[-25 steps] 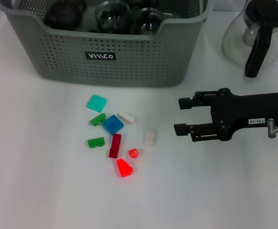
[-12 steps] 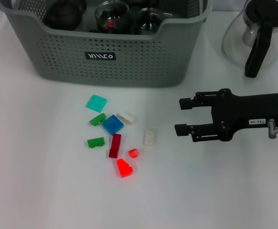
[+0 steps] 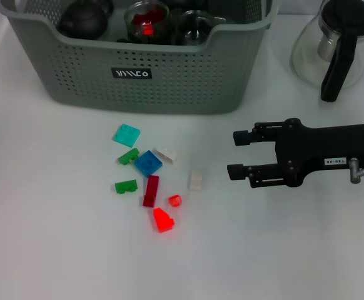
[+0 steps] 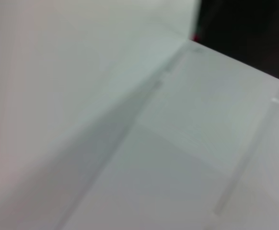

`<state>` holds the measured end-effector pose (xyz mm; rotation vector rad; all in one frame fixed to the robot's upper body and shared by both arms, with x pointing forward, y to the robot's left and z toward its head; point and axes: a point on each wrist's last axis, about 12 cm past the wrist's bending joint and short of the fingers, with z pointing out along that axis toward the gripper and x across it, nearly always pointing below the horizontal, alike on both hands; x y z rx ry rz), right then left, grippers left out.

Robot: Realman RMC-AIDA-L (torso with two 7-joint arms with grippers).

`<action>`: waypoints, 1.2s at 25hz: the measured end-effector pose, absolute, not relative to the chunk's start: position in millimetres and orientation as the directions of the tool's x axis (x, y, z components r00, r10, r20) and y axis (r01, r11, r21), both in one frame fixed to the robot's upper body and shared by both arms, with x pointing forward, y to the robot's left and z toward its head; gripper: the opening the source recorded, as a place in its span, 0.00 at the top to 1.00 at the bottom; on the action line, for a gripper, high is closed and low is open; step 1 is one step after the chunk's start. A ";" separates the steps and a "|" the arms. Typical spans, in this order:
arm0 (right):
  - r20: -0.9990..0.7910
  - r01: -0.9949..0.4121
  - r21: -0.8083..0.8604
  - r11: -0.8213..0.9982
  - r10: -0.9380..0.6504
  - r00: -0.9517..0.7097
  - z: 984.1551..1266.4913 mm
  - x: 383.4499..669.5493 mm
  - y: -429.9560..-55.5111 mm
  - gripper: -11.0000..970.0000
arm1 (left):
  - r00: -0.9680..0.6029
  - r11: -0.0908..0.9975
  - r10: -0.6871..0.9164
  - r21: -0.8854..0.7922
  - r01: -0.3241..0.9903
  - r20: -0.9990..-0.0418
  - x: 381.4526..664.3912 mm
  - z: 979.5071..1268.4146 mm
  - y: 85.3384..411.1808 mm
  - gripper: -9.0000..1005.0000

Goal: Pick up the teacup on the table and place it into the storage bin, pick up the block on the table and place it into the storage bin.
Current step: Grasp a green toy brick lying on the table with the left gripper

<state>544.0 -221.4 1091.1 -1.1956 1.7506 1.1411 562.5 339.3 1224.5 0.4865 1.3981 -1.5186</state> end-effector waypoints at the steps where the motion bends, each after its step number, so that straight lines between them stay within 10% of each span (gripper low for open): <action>1: -0.898 -0.947 0.268 0.179 -0.311 -0.313 1091.2 544.0 -221.3 0.21 | -0.441 0.117 -0.374 -0.513 0.851 -0.816 553.6 1219.7 344.9 0.26; 12: -0.900 -0.945 0.273 0.180 -0.300 -0.317 1092.4 544.6 -220.3 0.21 | -0.541 0.292 0.131 -0.489 0.822 -0.831 506.5 1167.8 356.3 0.27; 30: -0.916 -0.957 0.246 0.155 -0.286 -0.282 1093.2 542.3 -217.7 0.21 | -0.428 0.383 0.746 -0.198 0.902 -0.510 532.5 1142.4 257.9 0.33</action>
